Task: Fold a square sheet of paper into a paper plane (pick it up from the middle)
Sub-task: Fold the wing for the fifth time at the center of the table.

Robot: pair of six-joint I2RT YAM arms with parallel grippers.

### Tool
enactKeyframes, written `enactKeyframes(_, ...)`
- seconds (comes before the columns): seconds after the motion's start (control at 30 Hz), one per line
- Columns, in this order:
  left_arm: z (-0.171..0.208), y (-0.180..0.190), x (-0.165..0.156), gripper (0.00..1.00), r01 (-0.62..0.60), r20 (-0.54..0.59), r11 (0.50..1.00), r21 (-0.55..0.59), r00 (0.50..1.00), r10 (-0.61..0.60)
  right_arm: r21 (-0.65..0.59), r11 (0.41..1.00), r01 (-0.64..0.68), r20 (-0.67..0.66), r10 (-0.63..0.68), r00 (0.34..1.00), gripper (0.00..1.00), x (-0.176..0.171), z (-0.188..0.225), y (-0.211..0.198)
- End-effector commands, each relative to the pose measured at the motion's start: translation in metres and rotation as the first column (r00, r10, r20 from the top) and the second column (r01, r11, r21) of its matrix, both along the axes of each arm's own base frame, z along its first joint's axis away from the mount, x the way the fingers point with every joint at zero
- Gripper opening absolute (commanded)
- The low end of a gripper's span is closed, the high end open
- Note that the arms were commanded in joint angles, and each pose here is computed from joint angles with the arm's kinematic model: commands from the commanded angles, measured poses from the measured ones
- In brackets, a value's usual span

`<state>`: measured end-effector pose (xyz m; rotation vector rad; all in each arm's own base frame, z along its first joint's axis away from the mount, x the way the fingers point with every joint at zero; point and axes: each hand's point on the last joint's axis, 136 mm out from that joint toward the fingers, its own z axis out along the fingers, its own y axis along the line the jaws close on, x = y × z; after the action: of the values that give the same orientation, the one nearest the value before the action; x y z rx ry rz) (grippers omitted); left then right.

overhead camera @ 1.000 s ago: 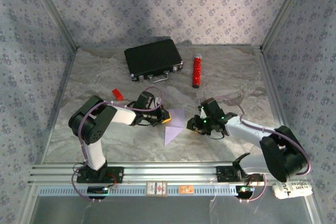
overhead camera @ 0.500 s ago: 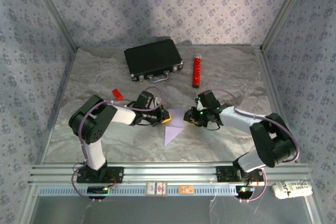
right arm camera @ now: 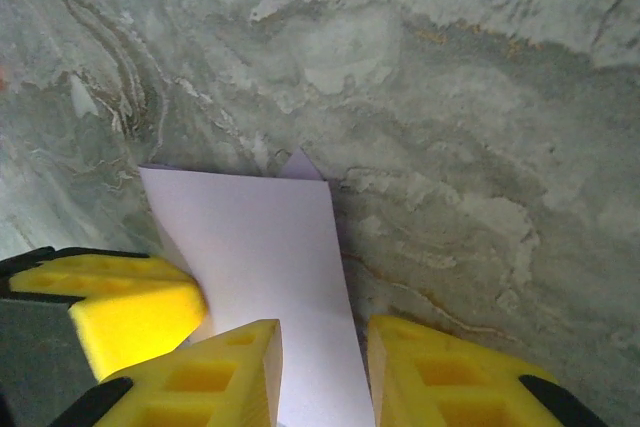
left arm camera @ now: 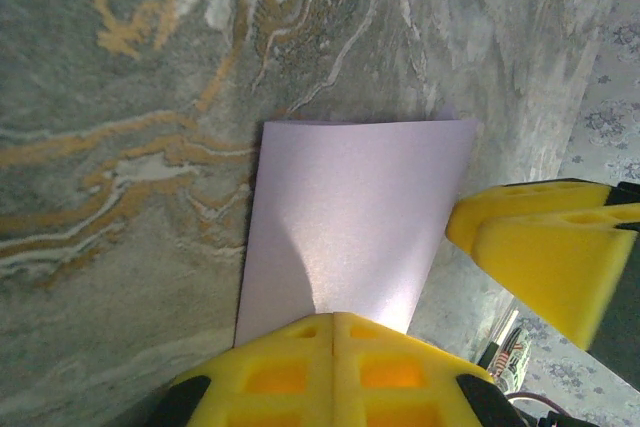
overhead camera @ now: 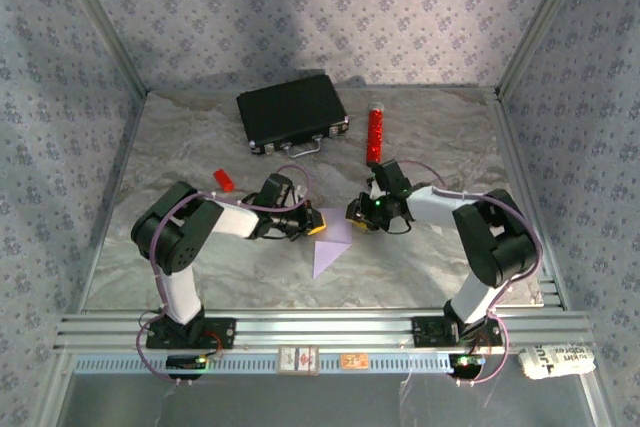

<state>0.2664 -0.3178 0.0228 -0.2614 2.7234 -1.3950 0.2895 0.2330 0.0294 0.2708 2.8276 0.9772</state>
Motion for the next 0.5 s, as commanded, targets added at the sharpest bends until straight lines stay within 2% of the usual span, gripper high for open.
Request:
enactKeyframes(0.0,-0.028,0.012,-0.012,0.05,-0.007,-0.075,0.998,0.066,0.997,0.012,0.018,0.999,-0.031,0.012,0.031,0.999,0.3,0.006,0.002,0.006)
enactKeyframes(0.47,-0.024,0.009,-0.01,0.05,-0.005,-0.07,0.998,0.058,0.997,0.009,0.14,0.987,-0.077,0.038,0.073,0.997,0.29,-0.007,0.009,0.013)
